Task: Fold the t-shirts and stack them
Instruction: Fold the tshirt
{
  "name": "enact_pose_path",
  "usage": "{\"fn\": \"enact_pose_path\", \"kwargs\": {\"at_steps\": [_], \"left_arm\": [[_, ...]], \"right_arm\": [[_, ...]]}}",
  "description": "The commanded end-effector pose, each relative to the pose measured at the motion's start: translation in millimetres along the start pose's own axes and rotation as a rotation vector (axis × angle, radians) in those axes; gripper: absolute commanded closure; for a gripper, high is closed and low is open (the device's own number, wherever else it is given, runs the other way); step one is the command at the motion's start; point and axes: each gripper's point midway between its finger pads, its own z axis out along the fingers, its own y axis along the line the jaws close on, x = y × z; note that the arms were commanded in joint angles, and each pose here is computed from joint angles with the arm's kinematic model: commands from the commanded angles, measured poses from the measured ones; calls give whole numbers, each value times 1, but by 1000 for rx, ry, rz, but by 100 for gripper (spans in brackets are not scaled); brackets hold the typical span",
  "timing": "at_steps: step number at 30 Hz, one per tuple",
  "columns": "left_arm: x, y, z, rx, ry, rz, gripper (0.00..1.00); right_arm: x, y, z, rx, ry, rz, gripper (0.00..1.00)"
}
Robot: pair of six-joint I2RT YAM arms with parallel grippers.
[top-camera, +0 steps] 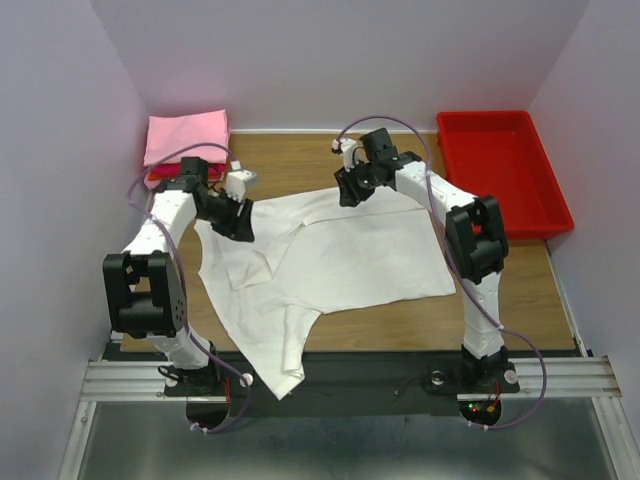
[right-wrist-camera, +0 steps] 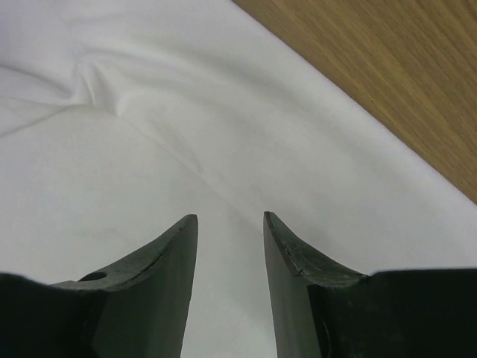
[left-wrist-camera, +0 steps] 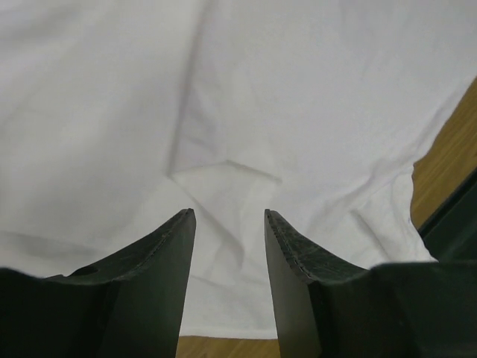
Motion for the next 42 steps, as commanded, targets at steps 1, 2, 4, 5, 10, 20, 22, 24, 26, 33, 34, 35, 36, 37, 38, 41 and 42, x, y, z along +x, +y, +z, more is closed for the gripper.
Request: {"fn": "enact_pose_path", "kwargs": {"at_steps": [1, 2, 4, 5, 10, 20, 22, 24, 26, 33, 34, 35, 36, 37, 38, 41, 42], "left_arm": [[-28, 41, -31, -52, -111, -19, 47], [-29, 49, -32, -66, -118, -28, 48], [-28, 58, -28, -58, -127, -56, 49], [-27, 67, -25, -59, -133, -88, 50], [-22, 94, -19, -66, -163, -178, 50], [-6, 133, 4, -178, -130, -271, 52], [-2, 138, 8, -196, -124, -282, 52], [0, 139, 11, -199, -122, -290, 52], [1, 140, 12, -201, -124, -295, 52], [16, 154, 17, -274, -84, -338, 58], [18, 157, 20, -282, -72, -347, 64], [22, 159, 22, -285, -60, -354, 66], [24, 161, 24, -292, -51, -362, 68], [28, 164, 25, -305, -39, -370, 71], [31, 165, 28, -303, -30, -378, 75], [35, 168, 32, -311, -17, -396, 79], [35, 170, 32, -315, -18, -398, 80]], "right_arm": [[-36, 42, 3, -131, -72, -17, 53], [-40, 56, 7, -156, -74, -15, 53], [-46, 72, 12, -191, -78, -18, 51], [-49, 87, 19, -230, -78, -30, 48], [-58, 137, 44, -270, -71, -122, 47], [-74, 198, 92, -252, -76, -141, 47], [-63, 202, 108, -243, -49, -142, 47], [-52, 206, 120, -229, -26, -142, 47], [-42, 211, 128, -228, -4, -143, 47], [-11, 210, 136, -217, 72, -131, 56], [-7, 210, 132, -220, 81, -133, 58], [-14, 213, 121, -222, 66, -148, 60], [-2, 211, 118, -221, 94, -145, 62], [-2, 211, 114, -218, 95, -151, 63], [-4, 212, 106, -218, 90, -159, 64], [-2, 211, 83, -207, 95, -181, 66], [0, 212, 78, -209, 98, -195, 67]]}}
